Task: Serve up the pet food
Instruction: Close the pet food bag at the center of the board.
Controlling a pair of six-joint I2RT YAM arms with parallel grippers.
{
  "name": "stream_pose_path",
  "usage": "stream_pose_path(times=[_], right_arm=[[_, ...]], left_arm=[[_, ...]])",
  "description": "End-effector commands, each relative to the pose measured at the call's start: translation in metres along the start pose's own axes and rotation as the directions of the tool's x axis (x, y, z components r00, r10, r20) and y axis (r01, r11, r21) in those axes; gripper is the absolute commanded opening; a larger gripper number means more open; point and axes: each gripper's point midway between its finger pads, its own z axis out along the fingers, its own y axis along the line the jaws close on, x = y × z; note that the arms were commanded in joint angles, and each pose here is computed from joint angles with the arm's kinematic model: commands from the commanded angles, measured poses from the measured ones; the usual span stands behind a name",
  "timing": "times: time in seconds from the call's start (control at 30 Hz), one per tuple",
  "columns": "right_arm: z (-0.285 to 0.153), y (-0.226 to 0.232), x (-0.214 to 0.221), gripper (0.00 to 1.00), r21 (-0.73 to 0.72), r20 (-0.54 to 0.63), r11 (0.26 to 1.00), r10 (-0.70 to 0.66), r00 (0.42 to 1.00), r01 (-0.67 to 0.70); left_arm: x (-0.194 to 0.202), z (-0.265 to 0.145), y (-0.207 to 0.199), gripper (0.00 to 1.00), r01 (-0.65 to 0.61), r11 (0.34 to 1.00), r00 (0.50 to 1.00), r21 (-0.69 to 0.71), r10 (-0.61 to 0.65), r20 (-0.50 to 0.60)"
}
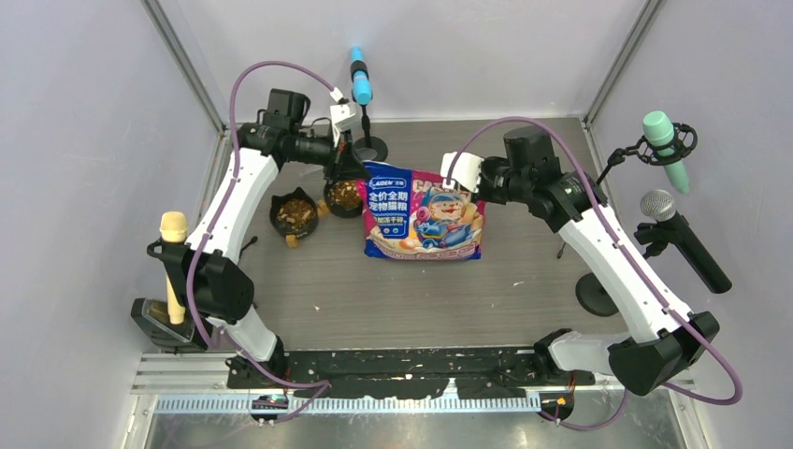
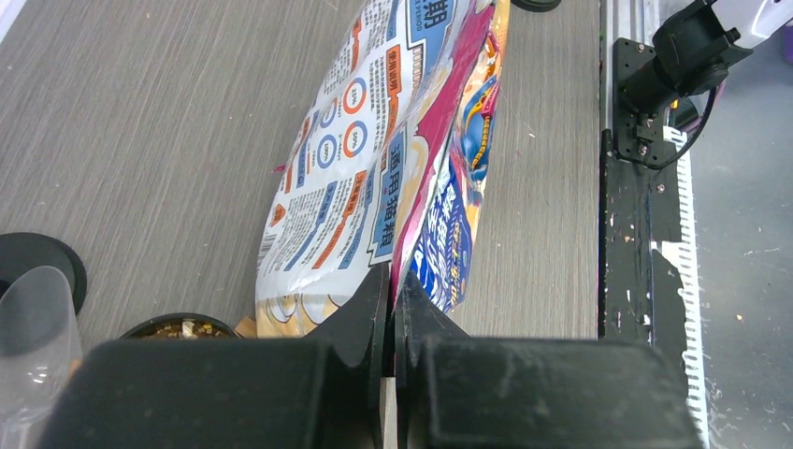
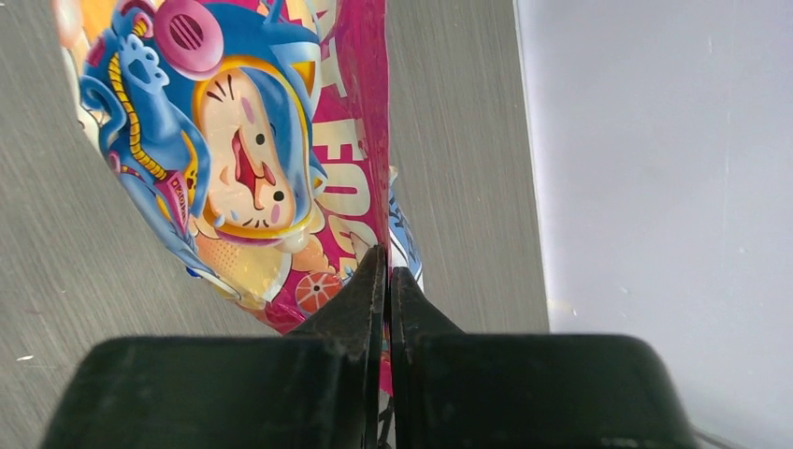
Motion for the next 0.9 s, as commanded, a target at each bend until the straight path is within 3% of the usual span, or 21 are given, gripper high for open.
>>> stream_pose_path(times=[0.0,0.13,0.2,0.47,0.53,0.67,0.8,0.87], right_arm=[[-0.046,-0.004,0.032,0.05,0.029,-0.13,0.997,0.069,0.989,-0.066],[-0.036,0.02,-0.012,0.05,-0.134,0.07,0.988,0.087,0.994,-0.077],[-0.03,0.031,-0.025,0.05,-0.195,0.108,0.978,0.09,0.99,-0.067],[-0.001,0.041,-0.004,0.05,-0.235,-0.034,0.97,0.056,0.998,-0.062],[0.001,0.039,-0.006,0.05,-0.232,-0.035,0.971,0.052,0.998,-0.058],[-0.002,0.03,-0.013,0.05,-0.2,-0.022,0.978,0.055,0.998,-0.058],[-0.008,0.018,-0.021,0.15,-0.155,-0.011,0.985,0.075,0.997,-0.075],[-0.011,0.012,-0.026,0.35,-0.13,0.004,0.988,0.086,0.996,-0.085]], left_arm=[[-0.012,-0.041,0.032,0.0,-0.051,0.982,0.999,-0.183,0.051,-0.002],[-0.017,-0.026,0.026,0.0,-0.063,0.986,0.998,-0.154,0.062,-0.008],[-0.018,-0.02,0.025,0.0,-0.053,0.988,0.999,-0.144,0.054,-0.003],[-0.018,-0.013,0.024,0.0,-0.042,0.99,0.999,-0.134,0.042,-0.001],[-0.019,-0.014,0.025,0.06,-0.042,0.989,0.999,-0.142,0.042,-0.006],[-0.021,-0.018,0.025,0.32,-0.046,0.986,0.999,-0.161,0.044,-0.016],[-0.027,-0.02,0.024,0.36,-0.054,0.985,0.999,-0.166,0.053,-0.009],[-0.03,-0.021,0.024,0.36,-0.058,0.985,0.998,-0.164,0.058,-0.005]])
